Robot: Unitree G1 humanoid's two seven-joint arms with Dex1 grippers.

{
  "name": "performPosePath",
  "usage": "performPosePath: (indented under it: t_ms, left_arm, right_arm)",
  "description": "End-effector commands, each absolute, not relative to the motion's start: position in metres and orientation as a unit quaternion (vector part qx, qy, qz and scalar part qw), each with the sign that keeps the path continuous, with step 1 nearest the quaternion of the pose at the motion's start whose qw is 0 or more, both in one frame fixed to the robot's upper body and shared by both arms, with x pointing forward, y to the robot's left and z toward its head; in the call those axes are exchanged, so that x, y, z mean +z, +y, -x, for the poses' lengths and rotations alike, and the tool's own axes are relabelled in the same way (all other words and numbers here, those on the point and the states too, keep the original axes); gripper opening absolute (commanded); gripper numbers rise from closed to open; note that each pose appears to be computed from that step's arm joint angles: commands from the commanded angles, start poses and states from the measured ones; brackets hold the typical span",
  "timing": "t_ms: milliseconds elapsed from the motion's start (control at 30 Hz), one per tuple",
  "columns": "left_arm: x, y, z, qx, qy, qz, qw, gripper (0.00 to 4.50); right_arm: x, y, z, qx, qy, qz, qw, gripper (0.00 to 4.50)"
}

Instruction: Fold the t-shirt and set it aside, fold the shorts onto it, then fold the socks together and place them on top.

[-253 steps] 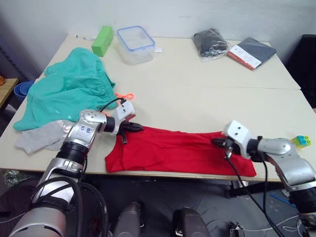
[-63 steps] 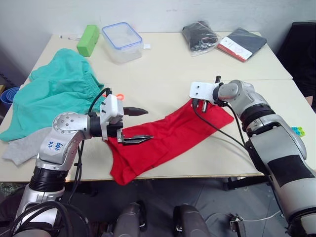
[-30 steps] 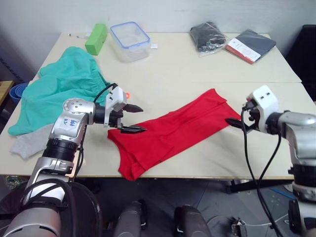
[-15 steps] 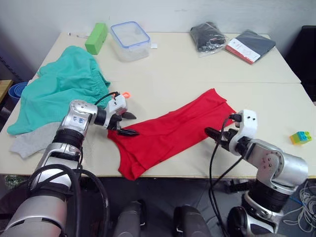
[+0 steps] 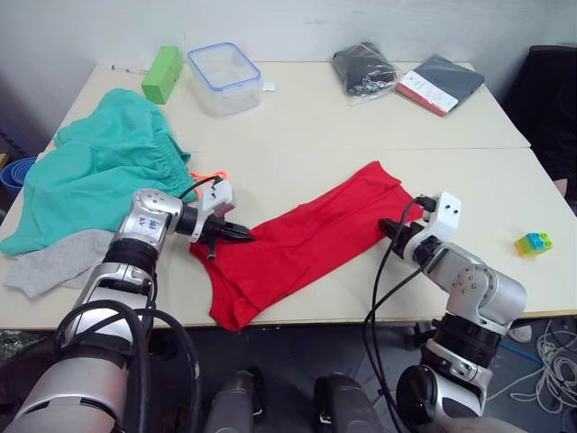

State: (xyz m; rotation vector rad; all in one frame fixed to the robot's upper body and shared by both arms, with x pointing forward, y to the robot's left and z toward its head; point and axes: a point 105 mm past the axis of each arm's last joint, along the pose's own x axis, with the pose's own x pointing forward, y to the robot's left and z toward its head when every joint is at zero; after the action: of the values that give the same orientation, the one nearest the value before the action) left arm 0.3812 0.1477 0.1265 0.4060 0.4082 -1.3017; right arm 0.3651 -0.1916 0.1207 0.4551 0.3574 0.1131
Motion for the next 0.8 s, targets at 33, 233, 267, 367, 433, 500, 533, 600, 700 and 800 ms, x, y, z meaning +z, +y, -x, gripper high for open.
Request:
performPosePath:
  t_ms: [33, 233, 267, 367, 433, 500, 533, 600, 700, 800]
  left_arm:
    - [0.132, 0.152, -0.378, -0.597, 0.178, -0.185, 0.76, 0.0]
    - [0.126, 0.156, -0.365, -0.596, 0.186, -0.183, 0.76, 0.0]
    - [0.125, 0.155, -0.362, -0.596, 0.186, -0.177, 0.761, 0.0]
    - [0.123, 0.149, -0.348, -0.6, 0.185, -0.155, 0.762, 0.0]
    - [0.118, 0.142, -0.336, -0.602, 0.189, -0.147, 0.761, 0.0]
    - [0.112, 0.135, -0.329, -0.587, 0.197, -0.134, 0.773, 0.0]
    - [0.111, 0.132, -0.327, -0.576, 0.199, -0.126, 0.783, 0.0]
    - [0.109, 0.125, -0.326, -0.544, 0.203, -0.096, 0.808, 0.0]
    - [0.109, 0.115, -0.32, -0.519, 0.202, -0.061, 0.828, 0.0]
    - [0.107, 0.107, -0.311, -0.509, 0.199, -0.052, 0.836, 0.0]
  right_arm:
    - [0.125, -0.182, -0.376, 0.088, 0.172, -0.217, 0.957, 0.22]
    - [0.137, -0.173, -0.406, 0.118, 0.165, -0.174, 0.964, 0.04]
    - [0.14, -0.172, -0.412, 0.122, 0.163, -0.163, 0.965, 0.04]
    - [0.15, -0.163, -0.432, 0.139, 0.155, -0.125, 0.97, 0.04]
    - [0.154, -0.155, -0.445, 0.148, 0.153, -0.103, 0.972, 0.04]
    - [0.157, -0.149, -0.456, 0.152, 0.152, -0.078, 0.974, 0.04]
    - [0.159, -0.146, -0.46, 0.154, 0.15, -0.066, 0.974, 0.04]
    - [0.162, -0.139, -0.467, 0.16, 0.146, -0.051, 0.975, 0.04]
    - [0.165, -0.129, -0.473, 0.171, 0.144, -0.036, 0.974, 0.04]
    - [0.166, -0.12, -0.476, 0.181, 0.142, -0.024, 0.973, 0.04]
